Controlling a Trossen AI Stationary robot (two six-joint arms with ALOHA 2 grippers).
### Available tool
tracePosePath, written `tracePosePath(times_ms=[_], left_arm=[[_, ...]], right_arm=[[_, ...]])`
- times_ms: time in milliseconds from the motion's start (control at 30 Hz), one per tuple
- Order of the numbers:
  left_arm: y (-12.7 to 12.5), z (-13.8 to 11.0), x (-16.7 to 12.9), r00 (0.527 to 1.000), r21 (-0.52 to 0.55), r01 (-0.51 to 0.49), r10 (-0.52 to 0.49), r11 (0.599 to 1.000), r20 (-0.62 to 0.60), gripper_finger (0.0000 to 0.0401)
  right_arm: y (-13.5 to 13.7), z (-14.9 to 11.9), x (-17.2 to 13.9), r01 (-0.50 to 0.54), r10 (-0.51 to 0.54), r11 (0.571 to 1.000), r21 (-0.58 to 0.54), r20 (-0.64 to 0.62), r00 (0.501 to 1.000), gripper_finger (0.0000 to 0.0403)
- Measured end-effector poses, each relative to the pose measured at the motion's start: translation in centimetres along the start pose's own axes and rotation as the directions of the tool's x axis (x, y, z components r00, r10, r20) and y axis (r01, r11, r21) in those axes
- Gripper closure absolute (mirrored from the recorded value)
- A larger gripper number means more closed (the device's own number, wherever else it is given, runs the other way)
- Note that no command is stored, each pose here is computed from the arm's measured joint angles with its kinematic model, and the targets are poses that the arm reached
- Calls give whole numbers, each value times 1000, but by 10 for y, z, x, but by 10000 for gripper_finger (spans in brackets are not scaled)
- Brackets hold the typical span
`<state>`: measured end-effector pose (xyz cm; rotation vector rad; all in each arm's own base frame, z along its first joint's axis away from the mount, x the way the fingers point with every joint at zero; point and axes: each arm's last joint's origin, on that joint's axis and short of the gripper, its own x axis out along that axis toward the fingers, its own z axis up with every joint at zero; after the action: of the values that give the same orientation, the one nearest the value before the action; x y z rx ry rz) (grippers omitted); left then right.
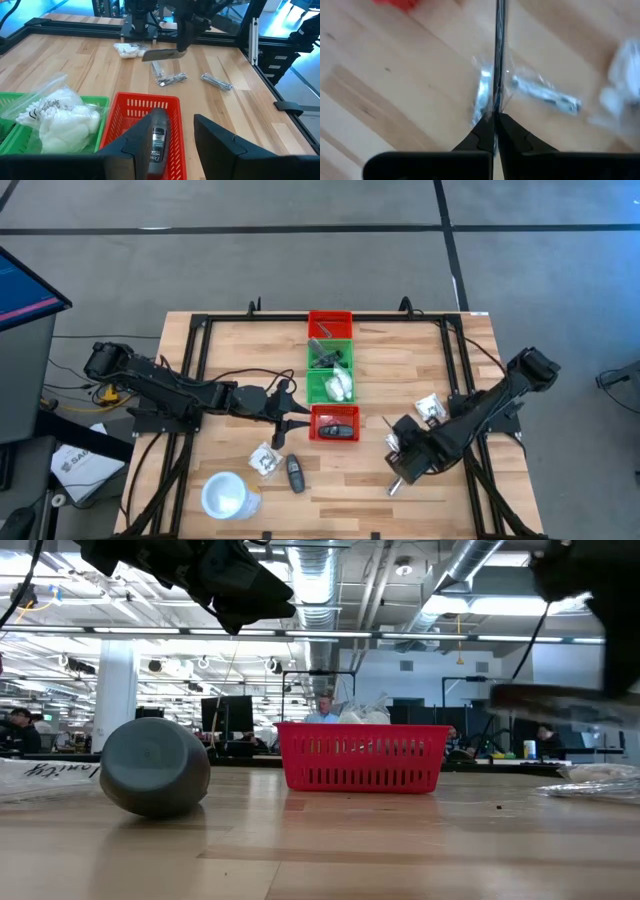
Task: Pick & Place Travel size toiletries
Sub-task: Put the black comb into the top green bin
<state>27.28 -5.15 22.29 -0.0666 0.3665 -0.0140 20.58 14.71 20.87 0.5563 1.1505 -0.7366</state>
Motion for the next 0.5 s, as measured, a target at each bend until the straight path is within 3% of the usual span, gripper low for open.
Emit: tracePosePath(times_ms=[200,500], left_arm=[[0,0,0,1000,0,1,-1,1000,2,265],[1,2,0,1000,-3,0,0,1000,15,265]], right_arm=[[0,29,-6,-95,102,993,-67,103,990,403],[1,79,-14,-207,259,955,-214,253,932,403]])
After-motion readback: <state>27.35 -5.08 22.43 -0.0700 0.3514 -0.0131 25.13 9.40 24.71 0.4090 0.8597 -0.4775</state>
